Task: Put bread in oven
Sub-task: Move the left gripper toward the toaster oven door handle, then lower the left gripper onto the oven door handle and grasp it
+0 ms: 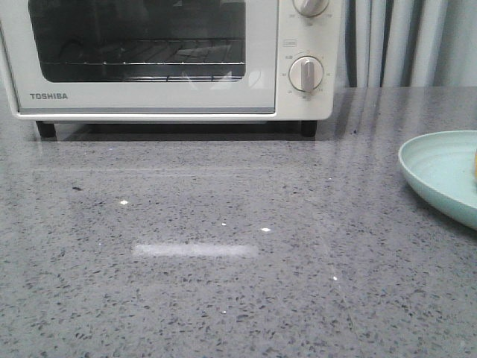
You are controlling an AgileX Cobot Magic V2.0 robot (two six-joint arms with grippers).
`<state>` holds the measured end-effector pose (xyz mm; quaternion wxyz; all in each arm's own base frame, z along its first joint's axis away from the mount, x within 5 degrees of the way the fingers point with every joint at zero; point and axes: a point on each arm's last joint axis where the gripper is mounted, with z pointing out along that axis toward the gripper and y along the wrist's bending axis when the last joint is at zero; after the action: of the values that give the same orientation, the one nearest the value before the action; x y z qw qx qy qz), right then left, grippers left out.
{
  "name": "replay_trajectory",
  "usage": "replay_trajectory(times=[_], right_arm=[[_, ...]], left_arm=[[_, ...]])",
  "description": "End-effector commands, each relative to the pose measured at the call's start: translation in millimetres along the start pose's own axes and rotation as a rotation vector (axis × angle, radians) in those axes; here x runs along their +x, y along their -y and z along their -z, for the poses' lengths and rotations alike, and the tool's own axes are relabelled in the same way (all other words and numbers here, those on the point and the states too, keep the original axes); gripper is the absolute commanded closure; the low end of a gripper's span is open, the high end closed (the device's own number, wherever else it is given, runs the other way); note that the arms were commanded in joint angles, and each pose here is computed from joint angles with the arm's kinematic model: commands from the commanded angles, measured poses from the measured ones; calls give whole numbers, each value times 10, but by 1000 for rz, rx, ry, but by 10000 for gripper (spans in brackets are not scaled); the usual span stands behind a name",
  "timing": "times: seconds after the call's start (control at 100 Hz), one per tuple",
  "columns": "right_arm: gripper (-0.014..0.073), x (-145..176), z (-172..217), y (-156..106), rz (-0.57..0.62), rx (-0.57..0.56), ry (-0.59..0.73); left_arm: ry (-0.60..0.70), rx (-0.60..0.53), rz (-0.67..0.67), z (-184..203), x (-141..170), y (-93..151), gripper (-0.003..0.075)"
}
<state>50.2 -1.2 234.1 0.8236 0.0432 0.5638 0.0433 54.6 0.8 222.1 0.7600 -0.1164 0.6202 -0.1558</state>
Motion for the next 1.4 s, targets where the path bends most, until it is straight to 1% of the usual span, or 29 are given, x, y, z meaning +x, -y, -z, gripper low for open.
replay_trajectory(times=[0.0, 0.03, 0.05, 0.14, 0.22, 0.28, 0.33, 0.38, 0.43, 0.51, 0.53, 0.61, 0.65, 0.7, 0.72, 0.8, 0.86, 0.97, 1.02, 1.06, 1.07, 1.1, 1.14, 1.17, 1.21, 1.24, 1.28, 1.31, 1.39], right_arm=[[639, -117, 36, -16, -67, -25, 154], [639, -139, 39, -20, -85, -31, 178], [639, -147, 41, -21, -97, -34, 187], [639, -211, 56, -30, -109, -49, 259], [639, -302, 83, -42, -114, -69, 357], [639, -371, 87, -51, -174, -88, 388], [639, -427, 70, -61, -223, -96, 368], [639, -479, 42, -78, -234, -96, 314], [639, -527, 14, -98, -189, -86, 238], [639, -646, -3, -133, -65, -83, 173], [639, -678, -8, -137, -43, -79, 163], [639, -829, -19, -148, -29, -68, 161], [639, -881, -31, -150, -29, -62, 156], [639, -963, -49, -155, -29, -55, 151], [639, -979, -60, -155, -29, -52, 144], [639, -1108, -98, -161, -29, -37, 127], [639, -1190, -135, -156, -29, -14, 85], [630, -1426, -174, -160, -23, 21, 44], [595, -1534, -202, -166, 6, 30, 32], [542, -1626, -217, -170, 30, 34, 20], [532, -1635, -231, -170, 33, 33, 13], [475, -1712, -245, -175, 47, 31, 4], [415, -1757, -285, -174, 47, 32, -32], [355, -1818, -303, -179, 50, 25, -47], [302, -1851, -347, -182, 51, 19, -80], [261, -1902, -368, -190, 49, 7, -89], [240, -1932, -408, -195, 47, -3, -110], [242, -1976, -427, -204, 43, -18, -113], [255, -2050, -487, -234, 39, -60, -127]], left_arm=[[168, -21, 217, 39, -109, -56, 740], [188, -31, 269, 42, -127, -70, 740], [200, -34, 280, 45, -139, -74, 740], [247, -39, 276, 54, -180, -84, 740], [283, -41, 270, 63, -211, -89, 739], [281, -33, 243, 62, -212, -79, 740], [257, -20, 218, 56, -211, -55, 740], [223, -4, 209, 48, -234, -16, 740], [198, 25, 171, 47, -304, 50, 740], [183, 80, 50, 69, -520, 200, 740], [185, 88, 39, 77, -566, 225, 740], [206, 123, 21, 112, -891, 377, 740], [195, 134, 6, 115, -1006, 437, 740], [160, 144, -24, 111, -1153, 520, 740], [121, 142, -47, 86, -1194, 551, 740], [45, 145, -118, 34, -1408, 670, 739], [-29, 146, -163, -49, -1512, 740, 739], [-87, 177, -216, -171, -1741, 881, 729], [-90, 204, -246, -196, -1835, 945, 701], [-91, 225, -254, -222, -1893, 989, 666], [-95, 233, -255, -244, -1909, 1006, 640], [-90, 250, -256, -251, -1955, 1039, 610], [-91, 277, -254, -291, -2005, 1086, 533], [-86, 287, -254, -300, -2038, 1109, 498], [-86, 299, -251, -339, -2073, 1136, 416], [-90, 303, -251, -350, -2090, 1147, 386], [-105, 306, -252, -382, -2101, 1160, 336], [-118, 310, -254, -393, -2101, 1167, 323], [-162, 318, -258, -428, -2078, 1178, 334]])
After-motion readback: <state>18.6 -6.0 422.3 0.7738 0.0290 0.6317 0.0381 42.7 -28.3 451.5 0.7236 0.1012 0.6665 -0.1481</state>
